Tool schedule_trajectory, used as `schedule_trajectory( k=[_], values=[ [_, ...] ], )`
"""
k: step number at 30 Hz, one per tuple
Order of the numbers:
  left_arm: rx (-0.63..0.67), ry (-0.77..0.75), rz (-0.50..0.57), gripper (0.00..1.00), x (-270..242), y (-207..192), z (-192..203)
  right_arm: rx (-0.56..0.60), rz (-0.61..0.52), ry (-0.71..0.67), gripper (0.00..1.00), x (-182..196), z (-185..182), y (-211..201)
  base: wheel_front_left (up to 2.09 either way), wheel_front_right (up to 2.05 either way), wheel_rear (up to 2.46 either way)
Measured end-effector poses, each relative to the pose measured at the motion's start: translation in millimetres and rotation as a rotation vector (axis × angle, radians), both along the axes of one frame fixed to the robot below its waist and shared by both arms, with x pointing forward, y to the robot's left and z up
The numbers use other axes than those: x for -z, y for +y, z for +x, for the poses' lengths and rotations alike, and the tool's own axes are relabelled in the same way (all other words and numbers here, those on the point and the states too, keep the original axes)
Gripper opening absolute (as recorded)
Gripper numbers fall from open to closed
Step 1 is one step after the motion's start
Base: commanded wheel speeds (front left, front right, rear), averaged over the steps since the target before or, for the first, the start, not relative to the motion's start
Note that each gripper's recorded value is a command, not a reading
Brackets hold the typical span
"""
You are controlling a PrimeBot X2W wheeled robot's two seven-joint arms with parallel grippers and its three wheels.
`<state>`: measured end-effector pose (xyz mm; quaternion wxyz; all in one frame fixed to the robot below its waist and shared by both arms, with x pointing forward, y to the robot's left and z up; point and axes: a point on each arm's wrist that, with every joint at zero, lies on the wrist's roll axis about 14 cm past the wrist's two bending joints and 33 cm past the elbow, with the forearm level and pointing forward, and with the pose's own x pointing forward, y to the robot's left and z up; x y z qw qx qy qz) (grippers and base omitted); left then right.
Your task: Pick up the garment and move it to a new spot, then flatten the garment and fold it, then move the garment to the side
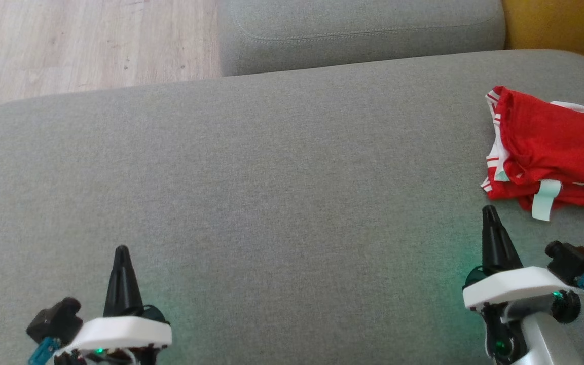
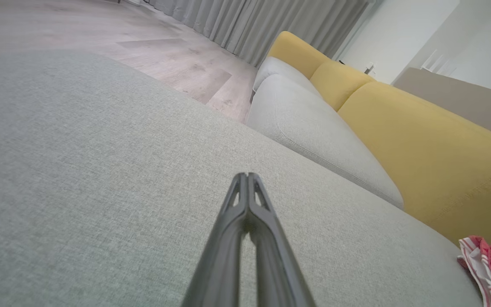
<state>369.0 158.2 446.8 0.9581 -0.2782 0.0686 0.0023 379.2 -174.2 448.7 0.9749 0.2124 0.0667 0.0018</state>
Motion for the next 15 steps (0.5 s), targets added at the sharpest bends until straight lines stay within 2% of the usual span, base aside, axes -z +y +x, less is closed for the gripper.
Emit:
schedule_trajectory(
  k=[15],
  values=[
    [-0.044,0.022,-0.136,0.00,-0.6,8.6,0.4,0.053,0.155,0.008,0.00,-3.9,1.6,-8.0,0.00,0.00,0.00]
  ],
)
